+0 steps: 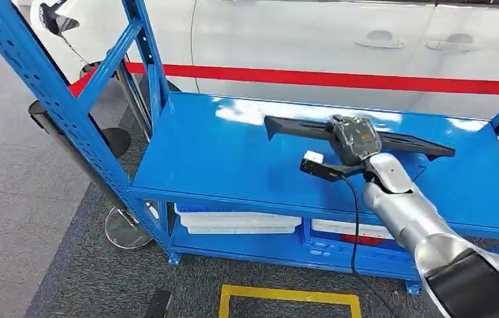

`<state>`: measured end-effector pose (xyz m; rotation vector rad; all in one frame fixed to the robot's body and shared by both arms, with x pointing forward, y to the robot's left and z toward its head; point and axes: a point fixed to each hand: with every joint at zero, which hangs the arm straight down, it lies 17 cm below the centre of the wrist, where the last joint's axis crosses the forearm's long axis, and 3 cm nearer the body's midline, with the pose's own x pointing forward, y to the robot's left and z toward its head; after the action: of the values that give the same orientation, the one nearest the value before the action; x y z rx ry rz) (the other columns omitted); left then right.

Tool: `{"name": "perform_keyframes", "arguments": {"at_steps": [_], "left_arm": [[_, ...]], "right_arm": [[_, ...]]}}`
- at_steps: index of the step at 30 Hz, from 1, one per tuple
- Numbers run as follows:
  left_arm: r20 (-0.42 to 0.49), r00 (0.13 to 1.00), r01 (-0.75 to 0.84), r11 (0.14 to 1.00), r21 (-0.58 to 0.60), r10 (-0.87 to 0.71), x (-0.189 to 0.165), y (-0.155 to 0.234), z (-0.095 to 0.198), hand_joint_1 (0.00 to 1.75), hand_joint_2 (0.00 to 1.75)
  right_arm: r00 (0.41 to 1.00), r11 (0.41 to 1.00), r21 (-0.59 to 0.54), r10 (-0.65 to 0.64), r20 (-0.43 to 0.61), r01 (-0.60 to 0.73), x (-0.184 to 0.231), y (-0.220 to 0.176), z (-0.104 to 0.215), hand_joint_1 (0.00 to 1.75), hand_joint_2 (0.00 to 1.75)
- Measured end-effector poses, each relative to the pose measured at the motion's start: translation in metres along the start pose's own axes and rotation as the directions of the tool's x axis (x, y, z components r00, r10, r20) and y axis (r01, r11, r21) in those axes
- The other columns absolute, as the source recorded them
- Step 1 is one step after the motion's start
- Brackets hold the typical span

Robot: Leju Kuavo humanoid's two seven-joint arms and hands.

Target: Take the parts from the cabinet and place them on the table.

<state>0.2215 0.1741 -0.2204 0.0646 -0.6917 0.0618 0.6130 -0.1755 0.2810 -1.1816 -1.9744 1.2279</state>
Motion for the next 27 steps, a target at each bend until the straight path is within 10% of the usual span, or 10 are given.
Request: {"name": "perform_keyframes", "arguments": {"at_steps": [9, 27], "left_arm": [[0.014, 1.0, 0.017, 1.0, 0.02, -0.018, 0.012, 0.005, -0.006, 0.0, 0.0], [0.07, 0.997, 0.026, 0.999, -0.024, -0.025, 0.028, -0.004, -0.007, 0.0, 0.0]], "right_arm": [[0.997, 0.993, -0.113, 0.023, 0.071, -0.014, 0.015, -0.069, -0.049, 1.75, 1.75], [0.997, 0.995, -0.096, -0.012, 0.071, 0.019, 0.02, -0.048, -0.033, 1.75, 1.75]]}}
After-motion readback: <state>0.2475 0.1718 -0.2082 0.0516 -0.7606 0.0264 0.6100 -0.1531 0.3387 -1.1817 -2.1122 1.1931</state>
